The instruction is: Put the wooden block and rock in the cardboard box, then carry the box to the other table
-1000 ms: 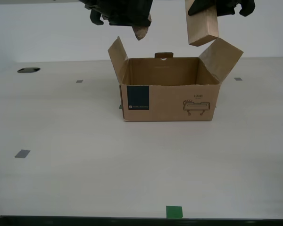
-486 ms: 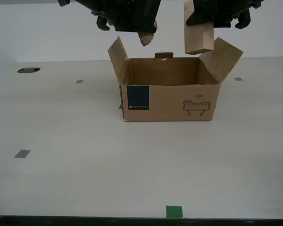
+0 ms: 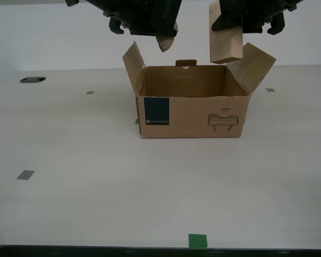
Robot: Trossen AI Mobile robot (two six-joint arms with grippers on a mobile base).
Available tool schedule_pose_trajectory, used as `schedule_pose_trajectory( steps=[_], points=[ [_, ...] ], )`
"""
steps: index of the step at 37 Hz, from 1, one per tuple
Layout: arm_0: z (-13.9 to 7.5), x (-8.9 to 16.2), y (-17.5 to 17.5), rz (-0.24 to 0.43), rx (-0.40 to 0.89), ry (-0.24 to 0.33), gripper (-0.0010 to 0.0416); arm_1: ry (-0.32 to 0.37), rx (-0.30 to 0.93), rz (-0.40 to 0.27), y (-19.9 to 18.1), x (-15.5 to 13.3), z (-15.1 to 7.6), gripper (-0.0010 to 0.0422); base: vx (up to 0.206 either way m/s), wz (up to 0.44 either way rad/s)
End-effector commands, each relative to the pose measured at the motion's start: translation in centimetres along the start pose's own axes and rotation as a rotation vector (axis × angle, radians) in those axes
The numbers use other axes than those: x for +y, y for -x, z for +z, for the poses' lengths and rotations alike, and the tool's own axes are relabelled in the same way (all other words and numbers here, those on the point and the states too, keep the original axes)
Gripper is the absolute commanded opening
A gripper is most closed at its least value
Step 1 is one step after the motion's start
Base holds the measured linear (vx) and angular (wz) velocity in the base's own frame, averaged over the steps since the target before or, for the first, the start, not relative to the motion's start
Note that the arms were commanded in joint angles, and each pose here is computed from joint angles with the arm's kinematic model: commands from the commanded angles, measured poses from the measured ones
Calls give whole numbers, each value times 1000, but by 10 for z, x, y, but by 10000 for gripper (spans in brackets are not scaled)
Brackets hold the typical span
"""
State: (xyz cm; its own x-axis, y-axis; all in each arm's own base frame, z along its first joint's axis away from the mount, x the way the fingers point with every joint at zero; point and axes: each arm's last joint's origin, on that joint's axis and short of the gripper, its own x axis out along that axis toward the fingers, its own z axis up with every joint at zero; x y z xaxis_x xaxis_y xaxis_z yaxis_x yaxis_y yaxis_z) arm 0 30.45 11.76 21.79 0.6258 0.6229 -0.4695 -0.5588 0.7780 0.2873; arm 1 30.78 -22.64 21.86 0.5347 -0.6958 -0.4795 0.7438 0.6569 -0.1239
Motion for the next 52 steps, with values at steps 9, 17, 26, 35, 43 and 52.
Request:
schedule_pose_trajectory(
  steps=[9, 17, 26, 35, 43, 52],
  points=[
    [1, 0, 0, 4, -7, 3, 0, -4, -6, -5, 0, 0, 1, 0, 0, 0],
    [1, 0, 0, 3, -8, 6, 1, -4, -5, -5, 0, 0, 1, 3, 0, 0],
    [1, 0, 0, -1, -8, 14, 8, -3, -2, -5, 0, 0, 0, 80, 0, 0],
    [1, -1, 0, -53, -14, 16, 93, 12, -2, -5, 0, 0, 0, 173, 0, 0],
    [1, -1, 0, -53, -14, 15, 200, 46, 0, -5, 0, -1, 0, 240, 0, 0],
    [1, -1, 0, -52, -12, 7, 324, 52, 1, -5, 0, -1, 0, 290, 0, 0]
  ],
)
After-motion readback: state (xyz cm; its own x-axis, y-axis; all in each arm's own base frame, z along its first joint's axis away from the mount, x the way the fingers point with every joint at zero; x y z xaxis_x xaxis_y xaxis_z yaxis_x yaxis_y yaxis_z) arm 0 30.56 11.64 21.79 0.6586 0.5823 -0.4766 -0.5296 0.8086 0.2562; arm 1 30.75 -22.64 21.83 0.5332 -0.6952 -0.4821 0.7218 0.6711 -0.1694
